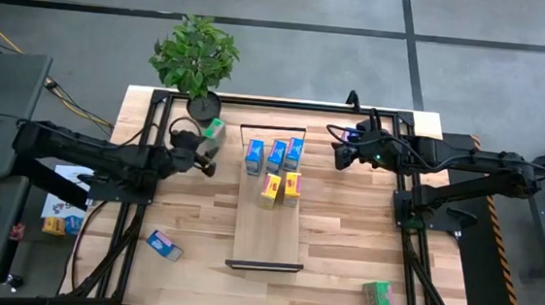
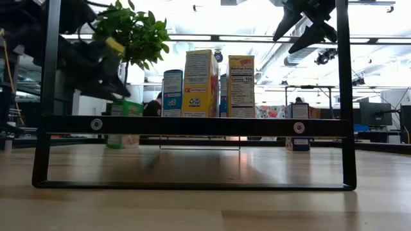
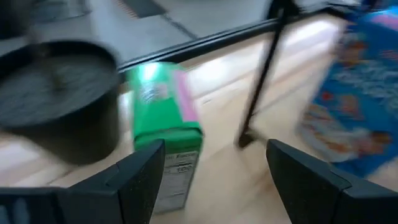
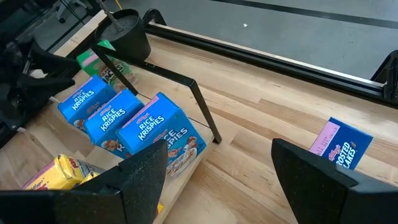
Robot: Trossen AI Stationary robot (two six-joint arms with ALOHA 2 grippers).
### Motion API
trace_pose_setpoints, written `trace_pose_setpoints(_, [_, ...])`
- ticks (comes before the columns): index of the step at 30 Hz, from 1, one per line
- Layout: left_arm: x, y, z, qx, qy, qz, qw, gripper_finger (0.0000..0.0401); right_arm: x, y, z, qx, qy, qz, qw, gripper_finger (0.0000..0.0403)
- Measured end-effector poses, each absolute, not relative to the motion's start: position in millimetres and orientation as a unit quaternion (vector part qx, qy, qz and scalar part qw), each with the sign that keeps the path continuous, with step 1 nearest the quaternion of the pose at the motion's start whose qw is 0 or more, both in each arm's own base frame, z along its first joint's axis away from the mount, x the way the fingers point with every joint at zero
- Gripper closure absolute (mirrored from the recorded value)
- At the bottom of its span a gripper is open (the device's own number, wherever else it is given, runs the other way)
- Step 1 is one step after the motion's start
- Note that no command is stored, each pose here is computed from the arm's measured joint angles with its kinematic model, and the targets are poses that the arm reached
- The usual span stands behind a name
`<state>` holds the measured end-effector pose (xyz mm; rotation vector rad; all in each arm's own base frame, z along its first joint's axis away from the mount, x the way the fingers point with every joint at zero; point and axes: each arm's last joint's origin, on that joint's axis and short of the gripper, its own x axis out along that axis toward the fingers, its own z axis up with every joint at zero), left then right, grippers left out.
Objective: Stack cereal on shelf
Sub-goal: Put the top green cereal box on the shelf
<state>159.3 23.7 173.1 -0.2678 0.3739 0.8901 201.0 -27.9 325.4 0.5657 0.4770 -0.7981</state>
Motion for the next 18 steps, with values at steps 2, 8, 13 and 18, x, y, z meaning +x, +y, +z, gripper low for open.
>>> trace_pose_setpoints(2, [161,27,176,-0.117,0.181,0.412,0.885,0.0131,201,-28,325,0.269,0.227,-0.380,0.856,0.0123])
trace_pose_setpoints(8, [160,40,175,-0.130,0.186,0.421,0.878,0.0131,201,-28,325,0.270,0.228,-0.378,0.856,0.0123])
trace_pose_setpoints(13, [158,47,175,-0.138,0.185,0.435,0.870,0.0131,201,-28,325,0.271,0.227,-0.378,0.855,0.0123])
trace_pose_setpoints(18, [156,45,181,-0.175,0.186,0.398,0.881,0.0131,201,-28,325,0.272,0.228,-0.377,0.856,0.0123])
